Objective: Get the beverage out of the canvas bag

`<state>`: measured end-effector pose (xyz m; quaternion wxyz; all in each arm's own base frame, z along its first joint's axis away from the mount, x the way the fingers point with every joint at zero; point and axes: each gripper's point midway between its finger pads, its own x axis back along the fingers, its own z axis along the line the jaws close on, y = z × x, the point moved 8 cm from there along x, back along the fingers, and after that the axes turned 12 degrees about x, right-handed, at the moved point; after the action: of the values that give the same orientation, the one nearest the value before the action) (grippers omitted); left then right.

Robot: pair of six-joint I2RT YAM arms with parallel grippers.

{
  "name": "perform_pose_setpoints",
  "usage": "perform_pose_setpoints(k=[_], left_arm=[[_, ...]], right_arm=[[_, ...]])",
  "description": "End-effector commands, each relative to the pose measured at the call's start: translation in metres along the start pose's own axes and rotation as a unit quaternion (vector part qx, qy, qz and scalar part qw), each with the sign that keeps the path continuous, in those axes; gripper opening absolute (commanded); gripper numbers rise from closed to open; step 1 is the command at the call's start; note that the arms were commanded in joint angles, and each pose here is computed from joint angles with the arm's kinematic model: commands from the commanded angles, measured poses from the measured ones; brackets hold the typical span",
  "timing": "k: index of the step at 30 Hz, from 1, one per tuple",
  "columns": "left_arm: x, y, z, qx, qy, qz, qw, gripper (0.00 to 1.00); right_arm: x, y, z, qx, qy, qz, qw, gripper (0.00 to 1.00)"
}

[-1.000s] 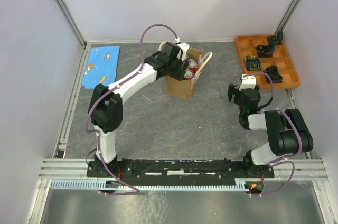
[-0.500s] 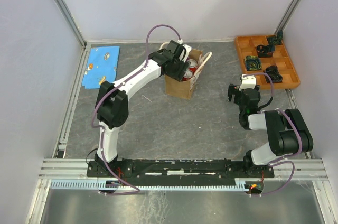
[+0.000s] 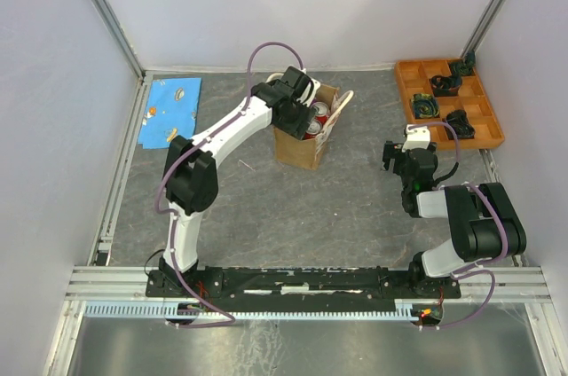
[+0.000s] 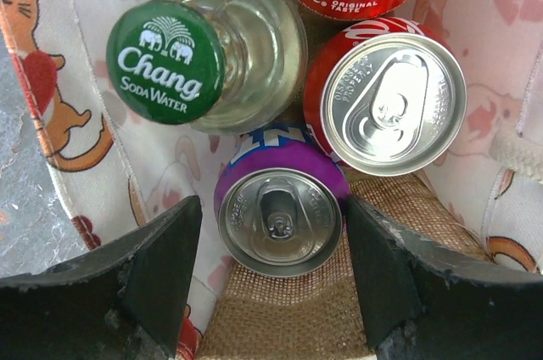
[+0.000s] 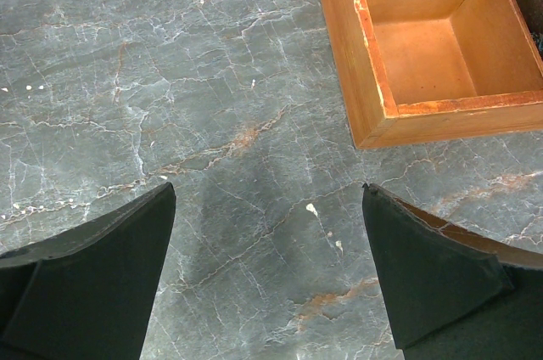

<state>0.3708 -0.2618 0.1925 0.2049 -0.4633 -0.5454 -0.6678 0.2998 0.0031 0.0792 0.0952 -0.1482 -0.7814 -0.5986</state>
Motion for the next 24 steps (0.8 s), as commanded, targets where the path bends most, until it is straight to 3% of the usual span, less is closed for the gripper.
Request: perform_pose_setpoints(k=[1,18,24], left_arm=[[-0.014,-0.031,0.006,-0.009,0.022,0.102,0.994,0.76],[-0.033,-0.063,0.016,-0.03,0.039,0.213,0.976,0.67],[-0.014,-0.06,0.02,-0.039,0.048,0.222,0.973,0.78]], right_arm=[[-0.006,0.015,-0.004,0.002,-0.006,-0.026,1.0,0.99],[-0.007,0.015,-0.004,0.002,-0.006,-0.026,1.0,0.99],[-0.006,0.014,-0.004,0.002,-0.006,-0.025,1.0,0.99]])
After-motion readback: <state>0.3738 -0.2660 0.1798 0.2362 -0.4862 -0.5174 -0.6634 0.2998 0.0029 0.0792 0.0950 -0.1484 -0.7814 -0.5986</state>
